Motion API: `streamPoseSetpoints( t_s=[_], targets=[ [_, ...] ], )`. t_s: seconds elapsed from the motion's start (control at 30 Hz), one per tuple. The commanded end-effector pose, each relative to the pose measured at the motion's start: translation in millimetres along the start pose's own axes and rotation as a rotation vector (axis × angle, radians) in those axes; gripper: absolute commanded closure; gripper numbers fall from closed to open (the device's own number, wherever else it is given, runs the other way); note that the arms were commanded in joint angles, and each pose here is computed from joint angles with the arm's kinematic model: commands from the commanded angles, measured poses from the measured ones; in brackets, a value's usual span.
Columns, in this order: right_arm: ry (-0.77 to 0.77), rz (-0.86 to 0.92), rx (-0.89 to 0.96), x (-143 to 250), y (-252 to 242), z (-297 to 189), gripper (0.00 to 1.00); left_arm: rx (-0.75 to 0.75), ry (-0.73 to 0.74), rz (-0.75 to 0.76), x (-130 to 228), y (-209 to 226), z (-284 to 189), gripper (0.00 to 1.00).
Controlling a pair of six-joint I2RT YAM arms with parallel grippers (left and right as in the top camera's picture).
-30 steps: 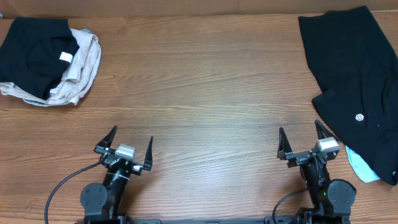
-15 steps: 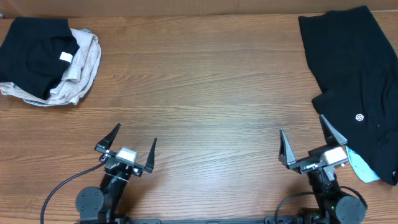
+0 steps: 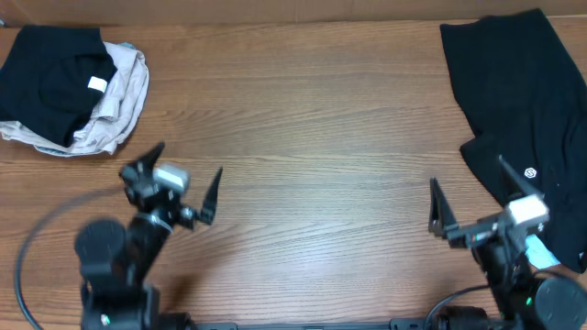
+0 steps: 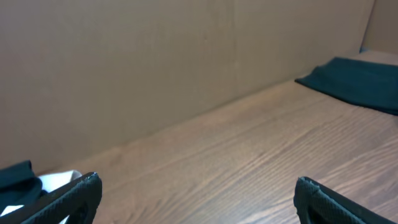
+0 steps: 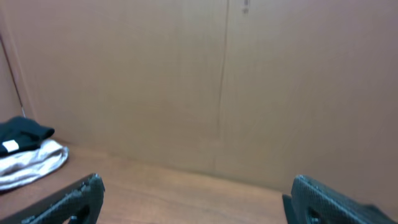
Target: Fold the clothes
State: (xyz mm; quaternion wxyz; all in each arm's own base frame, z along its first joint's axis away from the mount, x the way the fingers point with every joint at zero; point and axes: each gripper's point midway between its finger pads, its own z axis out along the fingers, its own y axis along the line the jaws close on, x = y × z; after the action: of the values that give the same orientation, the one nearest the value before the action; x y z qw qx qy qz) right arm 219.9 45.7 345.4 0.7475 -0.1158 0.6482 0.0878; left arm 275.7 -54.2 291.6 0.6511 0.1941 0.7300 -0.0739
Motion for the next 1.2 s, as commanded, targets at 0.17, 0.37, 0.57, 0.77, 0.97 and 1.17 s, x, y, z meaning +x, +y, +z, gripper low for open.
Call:
streamPoseSetpoints(
  t_s=[0.17, 0.37, 0.57, 0.77, 0.97, 1.17],
  targets=[
    [0.287, 0.096, 0.010, 2.6, -23.7, 58.9, 0.00, 0.047, 0.175, -0.058, -45.0, 29.9, 42.4, 0.00],
    [0.592, 0.206, 0.005, 46.1, -41.5, 109.4, 0.00, 0.079, 0.335, -0.118, -51.2, 45.3, 68.8, 0.00],
    [0.777, 0.306, -0.052, 109.1, -45.1, 149.7, 0.00, 0.109, 0.457, -0.177, -22.5, 51.5, 95.0, 0.00],
    [0.951, 0.372, -0.050, 182.2, -48.4, 159.7, 0.00, 0.128, 0.548, -0.234, 13.0, 53.6, 115.5, 0.00],
    [1.069, 0.361, 0.306, 247.0, -103.7, 159.1, 0.01, 0.165, 0.621, -0.304, 44.5, 49.9, 132.5, 0.00],
    [1.078, 0.349, 0.681, 278.8, -165.0, 141.1, 0.04, 0.202, 0.675, -0.343, 69.0, 44.8, 143.6, 0.00]
  ],
)
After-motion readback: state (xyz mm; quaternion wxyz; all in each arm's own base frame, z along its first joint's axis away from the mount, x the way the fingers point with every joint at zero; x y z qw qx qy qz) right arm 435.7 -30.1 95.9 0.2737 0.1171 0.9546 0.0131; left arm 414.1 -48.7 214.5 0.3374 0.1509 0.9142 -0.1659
